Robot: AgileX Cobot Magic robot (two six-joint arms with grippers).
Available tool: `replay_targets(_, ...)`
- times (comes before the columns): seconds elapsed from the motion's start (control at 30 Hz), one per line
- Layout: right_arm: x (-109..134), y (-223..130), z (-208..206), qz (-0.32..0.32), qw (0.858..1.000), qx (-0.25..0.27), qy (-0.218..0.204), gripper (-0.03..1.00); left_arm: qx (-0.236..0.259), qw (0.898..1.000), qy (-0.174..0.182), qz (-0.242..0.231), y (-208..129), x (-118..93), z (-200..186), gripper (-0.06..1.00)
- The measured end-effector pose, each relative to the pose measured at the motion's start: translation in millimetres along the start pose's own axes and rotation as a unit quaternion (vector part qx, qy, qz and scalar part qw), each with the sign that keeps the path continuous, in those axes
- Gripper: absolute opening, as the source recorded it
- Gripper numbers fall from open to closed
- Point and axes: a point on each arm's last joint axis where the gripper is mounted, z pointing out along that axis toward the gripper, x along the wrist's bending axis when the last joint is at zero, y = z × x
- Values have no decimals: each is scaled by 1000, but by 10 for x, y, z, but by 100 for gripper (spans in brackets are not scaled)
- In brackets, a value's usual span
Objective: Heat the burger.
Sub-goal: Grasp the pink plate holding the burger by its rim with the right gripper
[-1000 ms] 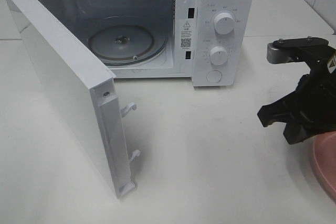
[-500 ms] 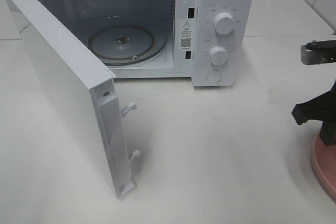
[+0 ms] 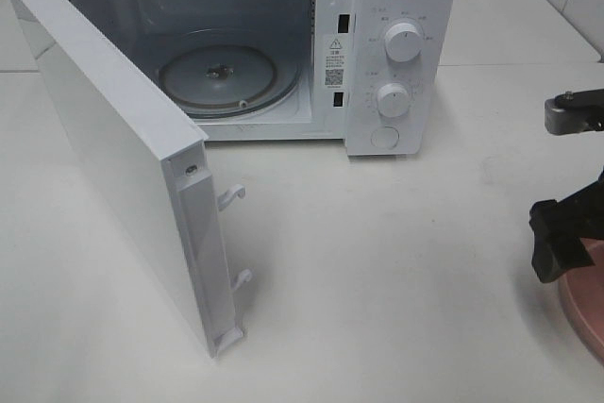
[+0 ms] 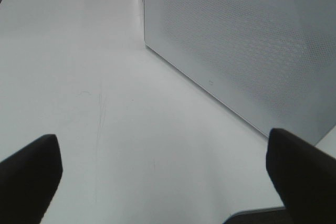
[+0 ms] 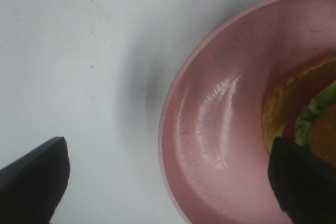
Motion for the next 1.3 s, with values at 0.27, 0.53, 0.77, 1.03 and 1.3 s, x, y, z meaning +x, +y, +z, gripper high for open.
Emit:
replay_targets(0.27,-60,-46,273,11,999,35,-6,99,0,1000,0,0,0,0,0,97)
replay_targets(0.53,-52,17,515,11,999,49,-5,96,0,1000,0,0,0,0,0,97)
replay_targets(0.77,-34,43,662,9,998,59,-4,94,0,1000,0,0,0,0,0,97)
replay_targets(1.03,-16,67,805,7,998,65,-2,89,0,1000,0,0,0,0,0,97)
replay_targets(1.3,-24,66,855,-5,997,73,-9,71,0,1000,0,0,0,0,0,97)
